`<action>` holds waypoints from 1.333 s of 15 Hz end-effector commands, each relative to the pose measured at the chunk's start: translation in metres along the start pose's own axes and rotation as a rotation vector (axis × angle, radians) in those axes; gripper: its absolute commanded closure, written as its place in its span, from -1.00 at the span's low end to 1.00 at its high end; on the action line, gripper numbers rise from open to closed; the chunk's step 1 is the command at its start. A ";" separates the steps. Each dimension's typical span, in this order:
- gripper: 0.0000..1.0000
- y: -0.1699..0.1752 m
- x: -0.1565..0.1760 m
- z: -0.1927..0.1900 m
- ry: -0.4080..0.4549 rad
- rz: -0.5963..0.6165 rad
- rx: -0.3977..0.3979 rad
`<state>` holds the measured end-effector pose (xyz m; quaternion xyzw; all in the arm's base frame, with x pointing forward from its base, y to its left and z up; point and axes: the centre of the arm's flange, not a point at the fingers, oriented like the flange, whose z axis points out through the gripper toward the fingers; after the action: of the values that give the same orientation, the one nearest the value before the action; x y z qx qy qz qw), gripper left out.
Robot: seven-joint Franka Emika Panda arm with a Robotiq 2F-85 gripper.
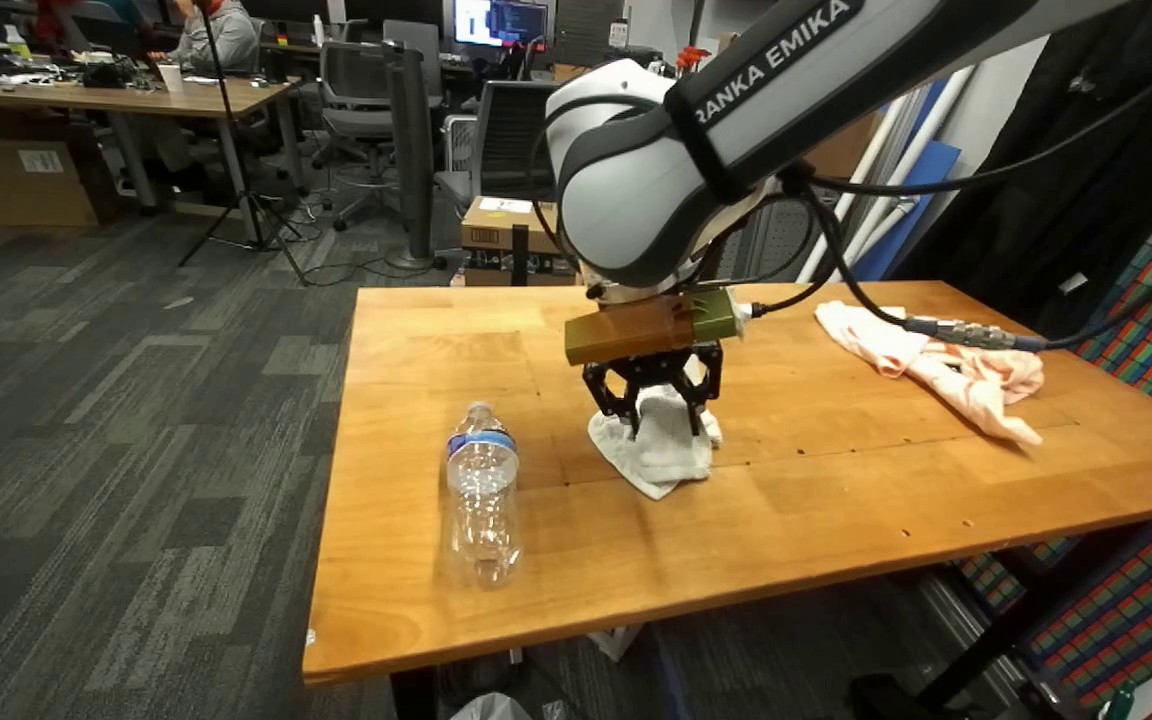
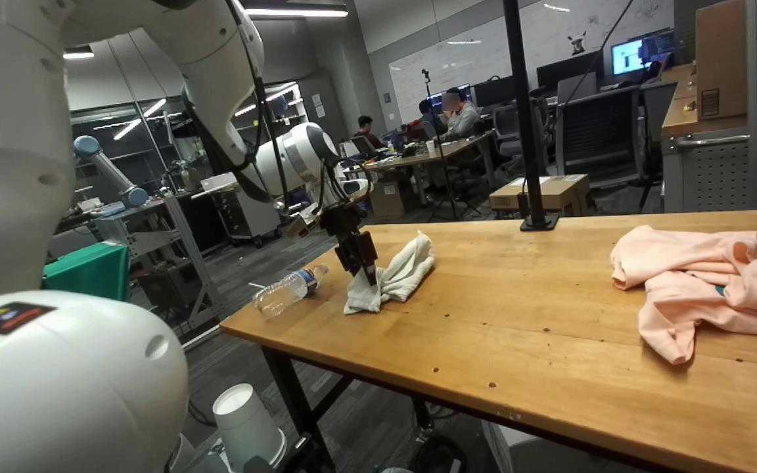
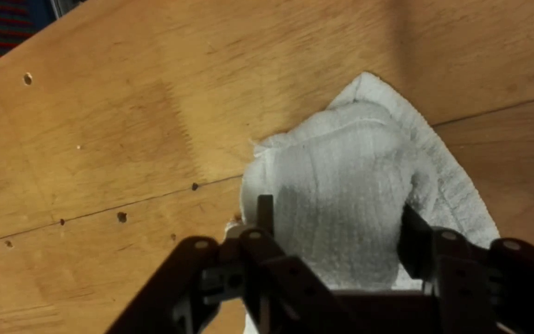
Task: Fold the towel
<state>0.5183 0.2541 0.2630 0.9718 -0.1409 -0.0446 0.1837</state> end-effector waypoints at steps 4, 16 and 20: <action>-1.00 0.085 -0.019 -0.093 0.176 0.106 0.064; -1.00 0.162 -0.059 -0.173 0.318 0.263 0.157; -1.00 0.166 -0.067 -0.171 0.322 0.270 0.155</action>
<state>0.4353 0.1844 0.4850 0.9499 -0.2415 0.1473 0.1327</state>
